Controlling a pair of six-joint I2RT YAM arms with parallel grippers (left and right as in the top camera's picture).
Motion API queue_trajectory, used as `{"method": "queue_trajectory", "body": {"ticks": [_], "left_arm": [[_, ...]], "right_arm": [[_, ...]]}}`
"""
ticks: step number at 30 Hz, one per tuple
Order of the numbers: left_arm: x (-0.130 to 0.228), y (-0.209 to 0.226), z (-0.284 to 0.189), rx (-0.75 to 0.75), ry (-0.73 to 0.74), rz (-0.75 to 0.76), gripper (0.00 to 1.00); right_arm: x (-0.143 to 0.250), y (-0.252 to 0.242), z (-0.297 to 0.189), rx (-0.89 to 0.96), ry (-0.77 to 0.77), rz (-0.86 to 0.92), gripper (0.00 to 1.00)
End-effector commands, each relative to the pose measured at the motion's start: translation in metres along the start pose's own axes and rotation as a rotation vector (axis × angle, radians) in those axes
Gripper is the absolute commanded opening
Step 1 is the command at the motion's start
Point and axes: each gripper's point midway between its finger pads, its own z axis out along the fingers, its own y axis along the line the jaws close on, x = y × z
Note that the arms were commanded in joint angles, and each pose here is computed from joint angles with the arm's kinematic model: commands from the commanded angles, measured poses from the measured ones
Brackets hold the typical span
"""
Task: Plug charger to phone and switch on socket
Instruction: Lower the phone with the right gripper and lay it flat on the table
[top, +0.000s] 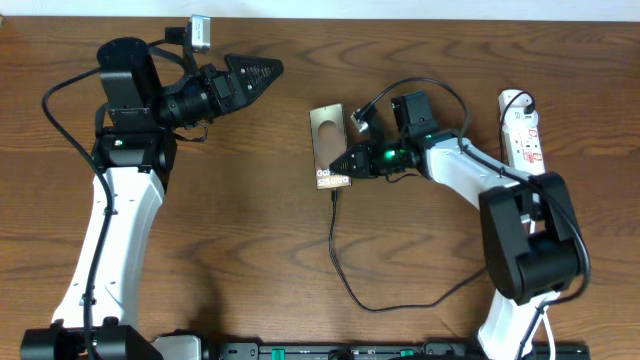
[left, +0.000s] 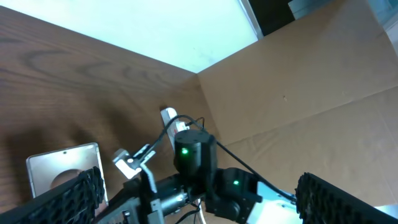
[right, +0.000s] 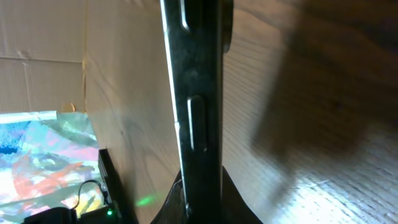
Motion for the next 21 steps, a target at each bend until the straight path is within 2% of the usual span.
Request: {"method": "queue_trajectory", "body": {"ticks": [1,21], "left_arm": [[-0.003,-0.009,-0.004,0.009,-0.011,0.036,0.99],[-0.003,-0.009,-0.004,0.009,-0.011,0.037,1.00]], "right_arm": [[-0.002,0.000,0.003,-0.036,0.009,-0.022,0.01],[0.013,-0.018,0.026,0.135,0.041,0.016,0.01]]}}
